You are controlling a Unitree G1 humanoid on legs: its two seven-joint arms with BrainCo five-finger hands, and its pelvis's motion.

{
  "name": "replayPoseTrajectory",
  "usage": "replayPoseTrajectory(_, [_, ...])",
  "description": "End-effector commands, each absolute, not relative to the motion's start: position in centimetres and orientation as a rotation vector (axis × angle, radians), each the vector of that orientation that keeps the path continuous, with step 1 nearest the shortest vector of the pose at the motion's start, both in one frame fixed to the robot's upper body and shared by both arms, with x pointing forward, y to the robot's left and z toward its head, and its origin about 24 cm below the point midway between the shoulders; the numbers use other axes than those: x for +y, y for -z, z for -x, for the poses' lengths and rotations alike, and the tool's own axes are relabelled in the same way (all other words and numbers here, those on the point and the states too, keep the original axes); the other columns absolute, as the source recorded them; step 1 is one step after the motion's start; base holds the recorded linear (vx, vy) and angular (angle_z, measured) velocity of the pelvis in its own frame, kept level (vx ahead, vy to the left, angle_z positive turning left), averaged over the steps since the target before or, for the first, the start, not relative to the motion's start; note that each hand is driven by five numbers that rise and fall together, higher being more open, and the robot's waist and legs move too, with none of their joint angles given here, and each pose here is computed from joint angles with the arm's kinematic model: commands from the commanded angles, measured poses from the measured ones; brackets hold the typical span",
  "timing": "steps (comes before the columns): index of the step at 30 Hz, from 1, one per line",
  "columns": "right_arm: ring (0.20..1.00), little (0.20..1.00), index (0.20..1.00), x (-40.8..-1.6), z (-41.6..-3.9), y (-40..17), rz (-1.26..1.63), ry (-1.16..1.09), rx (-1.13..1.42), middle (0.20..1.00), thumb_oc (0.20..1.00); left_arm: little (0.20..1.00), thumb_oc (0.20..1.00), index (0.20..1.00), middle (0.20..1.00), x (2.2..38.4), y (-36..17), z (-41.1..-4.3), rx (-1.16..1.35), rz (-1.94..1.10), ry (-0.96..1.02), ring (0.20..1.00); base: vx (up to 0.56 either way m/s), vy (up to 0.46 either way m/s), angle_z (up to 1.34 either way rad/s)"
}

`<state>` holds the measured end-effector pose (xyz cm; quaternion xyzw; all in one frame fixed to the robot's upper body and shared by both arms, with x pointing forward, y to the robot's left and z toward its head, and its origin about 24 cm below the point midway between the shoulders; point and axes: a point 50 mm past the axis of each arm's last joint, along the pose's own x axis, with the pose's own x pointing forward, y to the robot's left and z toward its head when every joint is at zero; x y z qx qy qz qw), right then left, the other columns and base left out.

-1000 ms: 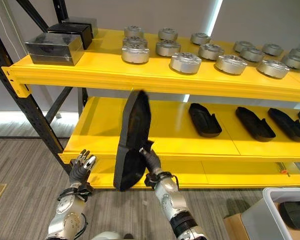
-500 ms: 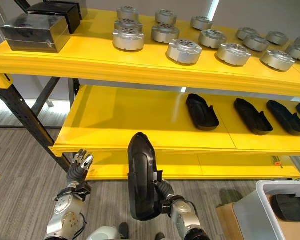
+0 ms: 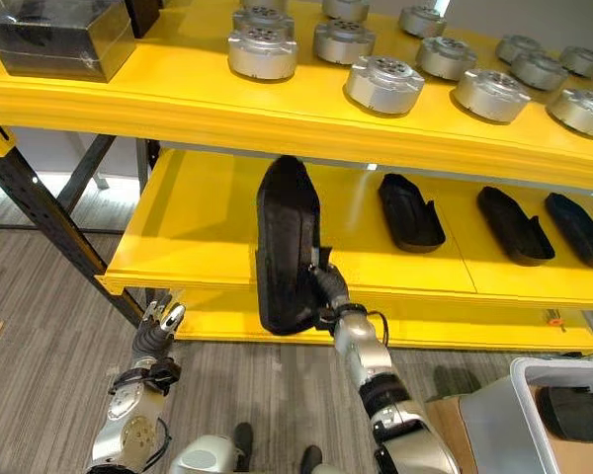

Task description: Move parts from the plastic box to the shelf.

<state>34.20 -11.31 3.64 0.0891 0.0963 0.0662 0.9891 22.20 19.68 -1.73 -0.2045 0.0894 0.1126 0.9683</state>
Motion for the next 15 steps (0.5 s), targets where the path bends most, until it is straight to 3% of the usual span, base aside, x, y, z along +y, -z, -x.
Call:
replayPoseTrajectory(1, [0.2, 0.2, 0.2, -12.0, -37.1, -10.2, -0.247, -0.069, -0.05, 0.2, 0.2, 1.0, 1.0, 1.0, 1.0, 19.2, -2.0, -23.4, -0.004, 0.4, -0.154, 1.0, -0.08, 0.037, 0.15])
replayPoseTrajectory(5, [0.2, 0.2, 0.2, -11.3, -39.5, -14.7, -0.294, -0.046, -0.124, 0.2, 0.2, 1.0, 1.0, 1.0, 1.0, 19.1, -3.7, -24.8, -0.065, 0.366, -0.115, 1.0, -0.09, 0.065, -0.02])
replayPoseTrajectory(15, [0.2, 0.2, 0.2, -13.3, -39.3, -15.5, -0.26, -0.021, -0.159, 0.2, 0.2, 1.0, 1.0, 1.0, 1.0, 18.4, -4.6, -25.6, -0.102, 0.409, -0.091, 1.0, 0.04, -0.085, 0.31])
